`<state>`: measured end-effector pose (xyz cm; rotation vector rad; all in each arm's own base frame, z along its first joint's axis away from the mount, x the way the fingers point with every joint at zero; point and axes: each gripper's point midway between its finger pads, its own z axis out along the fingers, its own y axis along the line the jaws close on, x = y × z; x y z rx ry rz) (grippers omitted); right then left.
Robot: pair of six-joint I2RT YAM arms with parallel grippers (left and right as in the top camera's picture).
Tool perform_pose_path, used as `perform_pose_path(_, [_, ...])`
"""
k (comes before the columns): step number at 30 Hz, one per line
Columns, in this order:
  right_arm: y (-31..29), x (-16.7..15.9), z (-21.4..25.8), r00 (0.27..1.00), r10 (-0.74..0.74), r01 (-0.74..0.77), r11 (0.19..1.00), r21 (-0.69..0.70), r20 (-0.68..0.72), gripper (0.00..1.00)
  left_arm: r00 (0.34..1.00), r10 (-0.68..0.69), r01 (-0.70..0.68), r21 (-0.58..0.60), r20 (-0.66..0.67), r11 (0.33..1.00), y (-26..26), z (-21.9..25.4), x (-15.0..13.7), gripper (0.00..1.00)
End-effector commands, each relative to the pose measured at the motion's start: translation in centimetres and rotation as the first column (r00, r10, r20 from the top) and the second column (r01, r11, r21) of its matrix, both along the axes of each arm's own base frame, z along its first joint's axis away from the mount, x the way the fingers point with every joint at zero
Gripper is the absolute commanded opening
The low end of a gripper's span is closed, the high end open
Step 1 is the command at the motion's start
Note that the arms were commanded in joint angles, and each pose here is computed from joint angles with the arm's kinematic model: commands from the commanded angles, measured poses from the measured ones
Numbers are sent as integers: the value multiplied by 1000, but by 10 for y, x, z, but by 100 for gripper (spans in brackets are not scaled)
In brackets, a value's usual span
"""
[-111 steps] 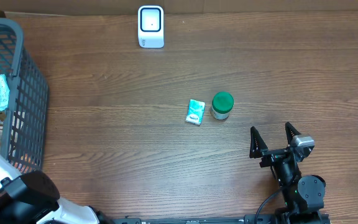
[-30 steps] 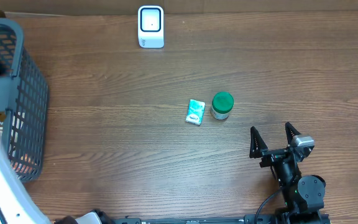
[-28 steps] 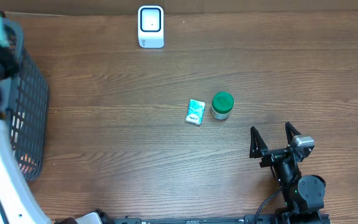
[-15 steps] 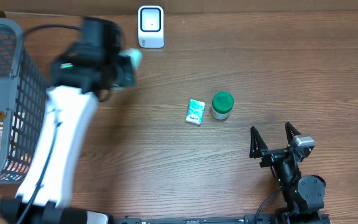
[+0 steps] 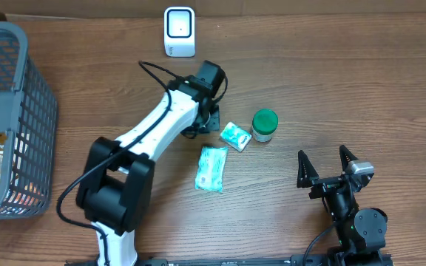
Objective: Scan the item barcode
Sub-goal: 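Grasp the large mint-green bag and carry it to the scanner, then hold the bag under the scanner and lower it onto the table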
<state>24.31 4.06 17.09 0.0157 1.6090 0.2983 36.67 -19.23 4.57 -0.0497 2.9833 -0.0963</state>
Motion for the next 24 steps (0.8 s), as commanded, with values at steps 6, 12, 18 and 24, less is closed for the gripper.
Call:
perform_pose_path(6, [-2,0,-1,1000,-8,8,1000,0,9,100,998,-20,23,-49,59,999,-5,35,20,7])
perform_pose_path(12, [-2,0,-1,1000,-9,9,1000,0,8,100,967,-244,252,-132,77,959,-22,80,18,8])
perform_pose_path(18, [-2,0,-1,1000,-8,8,1000,0,8,100,879,-476,452,-274,-24,849,-38,77,-28,15])
perform_pose_path(24, [-2,0,-1,1000,-8,8,1000,0,8,100,850,-519,472,-308,-90,826,-38,45,-52,15])
